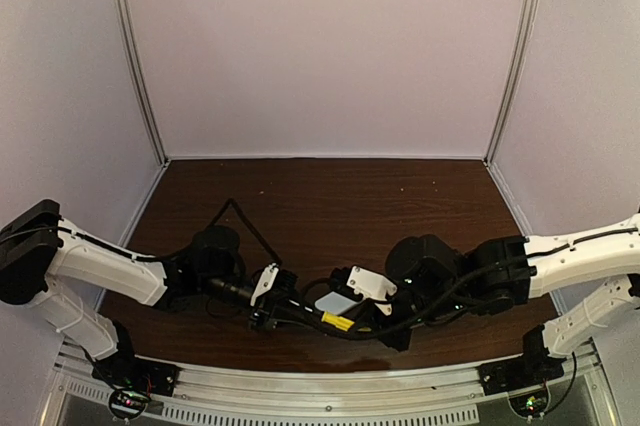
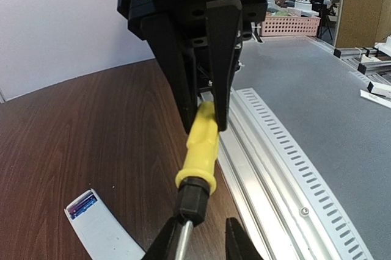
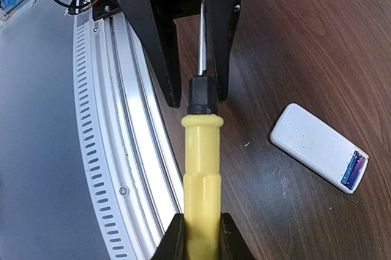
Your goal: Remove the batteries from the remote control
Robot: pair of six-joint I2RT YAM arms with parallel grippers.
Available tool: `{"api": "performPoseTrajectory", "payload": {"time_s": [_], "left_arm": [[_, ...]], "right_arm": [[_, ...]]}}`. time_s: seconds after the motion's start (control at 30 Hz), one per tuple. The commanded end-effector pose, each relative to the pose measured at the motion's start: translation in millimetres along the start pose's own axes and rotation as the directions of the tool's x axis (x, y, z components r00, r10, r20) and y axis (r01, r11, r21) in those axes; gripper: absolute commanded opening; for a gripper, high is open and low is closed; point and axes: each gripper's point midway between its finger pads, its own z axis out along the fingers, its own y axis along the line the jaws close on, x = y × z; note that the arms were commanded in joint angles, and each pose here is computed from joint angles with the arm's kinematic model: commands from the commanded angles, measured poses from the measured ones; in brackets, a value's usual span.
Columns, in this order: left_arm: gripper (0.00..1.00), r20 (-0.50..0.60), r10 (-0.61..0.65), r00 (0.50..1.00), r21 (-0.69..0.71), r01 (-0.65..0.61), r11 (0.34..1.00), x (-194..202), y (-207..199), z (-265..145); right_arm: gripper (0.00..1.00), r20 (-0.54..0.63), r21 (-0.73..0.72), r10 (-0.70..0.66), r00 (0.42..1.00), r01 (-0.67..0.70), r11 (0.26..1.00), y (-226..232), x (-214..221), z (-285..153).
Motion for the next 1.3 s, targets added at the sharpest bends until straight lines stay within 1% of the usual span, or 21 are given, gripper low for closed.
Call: {"api": "performPoseTrajectory", "payload": {"time_s": [0.0,0.27,0.53,0.57,0.6,0.8,0.83,0.9,0.93,1.0,1.03,1.1,1.17,1.27], "left_arm": [[0.27,0.020,0.017,1.000,-0.023,-0.017,1.000,-9.2,2.8,-2.1],[0.26,0.028,0.026,0.999,-0.047,-0.025,0.999,-10.9,4.1,-5.5],[0.07,0.018,0.019,1.000,-0.046,-0.018,0.999,-8.4,6.2,-3.3],[0.02,0.019,0.020,1.000,-0.045,-0.019,0.999,-8.7,5.7,-3.0],[0.00,0.018,0.018,1.000,-0.046,-0.017,0.999,-8.1,5.8,-3.1],[0.00,0.020,0.022,1.000,-0.038,-0.021,0.999,-8.7,4.6,-3.0],[0.00,0.020,0.022,1.000,-0.040,-0.022,0.999,-8.6,5.0,-3.0],[0.00,0.023,0.022,0.999,-0.050,-0.021,0.999,-10.2,6.8,-3.5],[0.00,0.026,0.022,0.999,-0.055,-0.020,0.998,-11.3,7.4,-3.7],[0.00,0.037,0.022,0.999,-0.064,-0.020,0.998,-14.9,8.2,-5.0],[0.00,0.044,0.024,0.999,-0.068,-0.021,0.997,-16.8,8.2,-6.0],[0.00,0.054,0.023,0.998,-0.076,-0.019,0.997,-19.7,9.0,-7.7],[0.00,0.062,0.023,0.998,-0.083,-0.018,0.996,-22.8,9.6,-8.8],[0.00,0.082,0.018,0.996,-0.094,-0.010,0.996,-27.7,11.2,-11.9]], "right_arm": [[0.00,-0.002,0.001,-0.001,1.000,0.001,1.000,0.6,4.9,-0.7],[0.00,-0.011,-0.010,0.005,1.000,-0.005,1.000,2.4,9.8,1.0],[0.00,-0.006,-0.009,0.005,1.000,-0.006,1.000,2.5,8.1,0.5],[0.00,-0.007,-0.008,0.006,1.000,-0.006,1.000,2.2,8.4,0.9],[0.00,-0.008,-0.008,0.005,1.000,-0.005,1.000,2.2,8.8,1.4],[0.00,0.001,-0.001,0.009,1.000,-0.009,1.000,0.8,7.8,2.5],[0.04,0.004,0.006,0.011,1.000,-0.011,1.000,-0.4,7.4,2.7],[0.30,0.022,0.023,0.018,1.000,-0.019,1.000,-3.4,4.7,3.3],[0.46,0.034,0.029,0.023,0.999,-0.024,0.999,-4.8,3.8,3.7],[0.63,0.059,0.026,0.027,0.998,-0.029,0.999,-4.6,0.9,4.3],[0.70,0.071,0.023,0.028,0.997,-0.029,0.999,-4.2,-0.6,4.4],[0.79,0.107,0.022,0.036,0.994,-0.038,0.999,-4.5,-6.0,3.2],[0.85,0.156,0.017,0.046,0.987,-0.049,0.999,-4.3,-14.0,0.3],[0.87,0.237,0.036,0.069,0.969,-0.079,0.996,-9.7,-26.0,-7.0]]}}
